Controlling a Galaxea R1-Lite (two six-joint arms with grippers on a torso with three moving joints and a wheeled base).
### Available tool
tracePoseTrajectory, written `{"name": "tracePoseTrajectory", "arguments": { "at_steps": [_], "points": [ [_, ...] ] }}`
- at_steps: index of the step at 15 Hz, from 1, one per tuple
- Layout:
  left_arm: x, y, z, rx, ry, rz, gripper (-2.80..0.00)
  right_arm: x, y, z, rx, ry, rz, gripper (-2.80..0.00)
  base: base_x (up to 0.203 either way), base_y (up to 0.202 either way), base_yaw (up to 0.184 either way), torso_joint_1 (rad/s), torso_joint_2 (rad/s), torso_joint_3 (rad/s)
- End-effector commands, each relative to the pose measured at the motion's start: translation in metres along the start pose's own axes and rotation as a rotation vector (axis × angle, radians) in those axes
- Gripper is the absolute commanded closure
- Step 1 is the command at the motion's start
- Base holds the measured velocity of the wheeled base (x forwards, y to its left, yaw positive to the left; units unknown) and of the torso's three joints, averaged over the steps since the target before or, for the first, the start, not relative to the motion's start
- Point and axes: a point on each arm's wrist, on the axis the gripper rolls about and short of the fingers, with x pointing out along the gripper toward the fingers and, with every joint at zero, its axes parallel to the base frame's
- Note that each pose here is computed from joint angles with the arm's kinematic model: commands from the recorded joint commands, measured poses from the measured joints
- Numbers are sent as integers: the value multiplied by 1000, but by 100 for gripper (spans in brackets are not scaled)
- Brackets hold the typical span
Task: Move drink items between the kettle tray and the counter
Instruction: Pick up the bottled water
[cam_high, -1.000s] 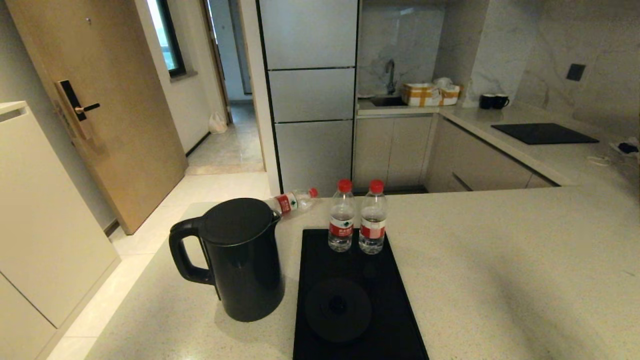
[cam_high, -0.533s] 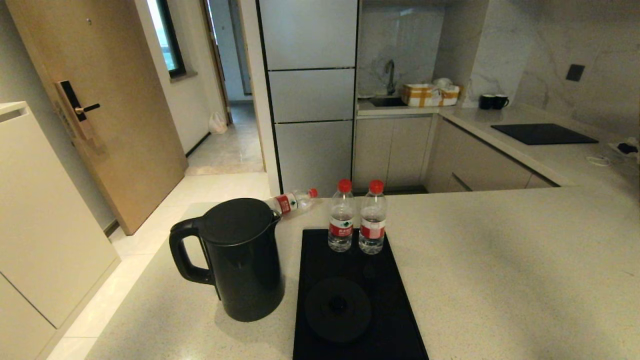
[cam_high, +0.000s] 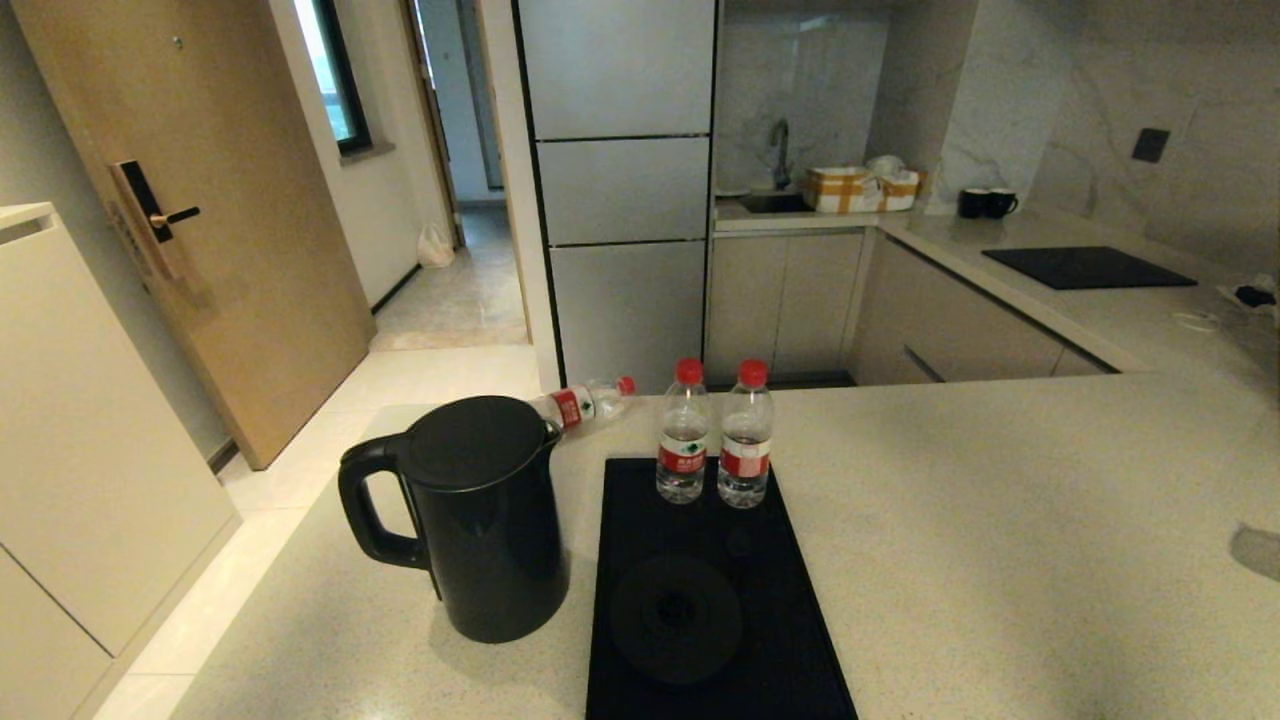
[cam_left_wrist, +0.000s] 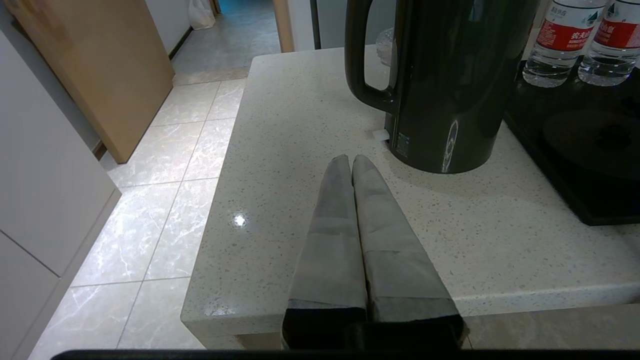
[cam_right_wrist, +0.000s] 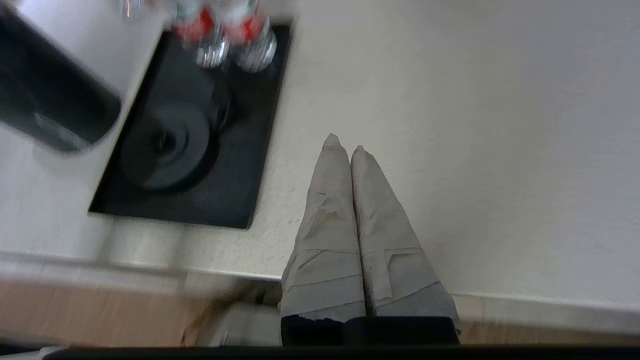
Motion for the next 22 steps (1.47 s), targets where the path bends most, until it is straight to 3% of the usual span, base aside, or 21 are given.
{"name": "tracePoseTrajectory", "arguments": {
  "at_steps": [1,4,5,9,11,14,18,22],
  "points": [
    [0,0,0,0,-1,0,0,94,-9,-2,19,243,32,-280,0,0,0,0,0,0],
    [0,0,0,0,0,0,0,173,-4,-10,-26,220,99,-280,0,0,0,0,0,0],
    [0,0,0,0,0,0,0,188,1,-10,-46,165,125,-280,0,0,0,0,0,0],
    [0,0,0,0,0,0,0,218,17,-13,-87,92,173,-280,0,0,0,0,0,0],
    [0,0,0,0,-1,0,0,262,37,-28,-121,76,172,-280,0,0,0,0,0,0],
    [0,0,0,0,-1,-1,0,302,72,-27,-147,-24,171,-280,0,0,0,0,0,0],
    [0,0,0,0,0,0,0,324,85,-11,-138,-131,133,-280,0,0,0,0,0,0],
    [0,0,0,0,0,0,0,332,85,-7,-130,-151,127,-280,0,0,0,0,0,0]
  ]
}}
